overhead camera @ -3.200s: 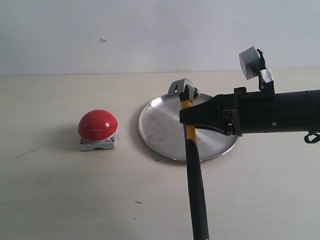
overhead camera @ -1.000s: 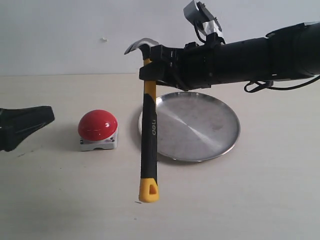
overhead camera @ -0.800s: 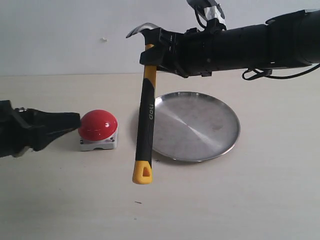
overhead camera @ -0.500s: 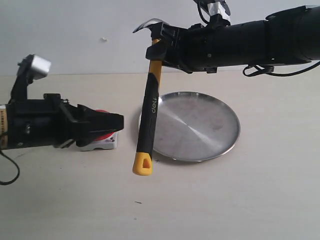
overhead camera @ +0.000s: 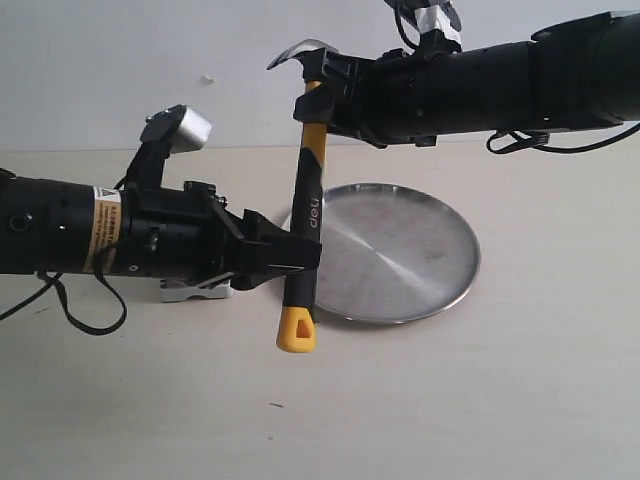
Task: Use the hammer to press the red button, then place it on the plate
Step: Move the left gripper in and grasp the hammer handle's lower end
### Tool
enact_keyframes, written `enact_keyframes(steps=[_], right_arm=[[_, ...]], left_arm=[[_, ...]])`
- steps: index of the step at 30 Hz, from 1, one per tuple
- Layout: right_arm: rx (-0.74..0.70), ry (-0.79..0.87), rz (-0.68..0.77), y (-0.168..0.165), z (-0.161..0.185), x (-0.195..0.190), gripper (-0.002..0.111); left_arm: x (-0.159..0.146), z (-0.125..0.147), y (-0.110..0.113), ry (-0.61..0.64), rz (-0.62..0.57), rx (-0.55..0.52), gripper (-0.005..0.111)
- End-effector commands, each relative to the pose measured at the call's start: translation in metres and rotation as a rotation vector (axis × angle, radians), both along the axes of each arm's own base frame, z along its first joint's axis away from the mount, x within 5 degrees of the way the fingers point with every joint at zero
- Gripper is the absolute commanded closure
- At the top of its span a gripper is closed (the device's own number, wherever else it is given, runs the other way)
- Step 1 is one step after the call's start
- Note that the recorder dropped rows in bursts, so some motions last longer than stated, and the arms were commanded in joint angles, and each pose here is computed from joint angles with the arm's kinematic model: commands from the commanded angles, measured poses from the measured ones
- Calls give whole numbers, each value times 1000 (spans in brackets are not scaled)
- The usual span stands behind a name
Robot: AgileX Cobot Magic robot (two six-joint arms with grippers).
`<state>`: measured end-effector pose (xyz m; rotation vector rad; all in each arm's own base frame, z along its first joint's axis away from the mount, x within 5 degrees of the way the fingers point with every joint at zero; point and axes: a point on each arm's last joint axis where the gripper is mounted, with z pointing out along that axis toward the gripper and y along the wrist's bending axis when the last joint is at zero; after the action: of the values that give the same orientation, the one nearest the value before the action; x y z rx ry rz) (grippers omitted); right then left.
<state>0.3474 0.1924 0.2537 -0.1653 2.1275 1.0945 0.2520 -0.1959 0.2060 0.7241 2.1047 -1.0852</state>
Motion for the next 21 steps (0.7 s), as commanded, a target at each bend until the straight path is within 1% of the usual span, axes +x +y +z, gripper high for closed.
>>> enact_keyframes(steps=[1, 7, 13, 15, 17, 21], right_arm=[[67, -18, 11, 2, 16, -1, 108], [71, -16, 15, 2, 16, -2, 108], [73, -16, 18, 3, 16, -2, 108], [73, -16, 18, 3, 16, -2, 108], [73, -16, 18, 3, 16, -2, 108], [73, -16, 18, 3, 16, -2, 108]], left_arm=[[4, -9, -5, 14, 38, 50, 54], [7, -18, -3, 26, 58, 87, 54], [7, -18, -3, 7, 47, 95, 54], [7, -18, -4, 8, 49, 93, 51], [8, -17, -5, 16, 58, 69, 42], [9, -15, -6, 5, 69, 49, 41]])
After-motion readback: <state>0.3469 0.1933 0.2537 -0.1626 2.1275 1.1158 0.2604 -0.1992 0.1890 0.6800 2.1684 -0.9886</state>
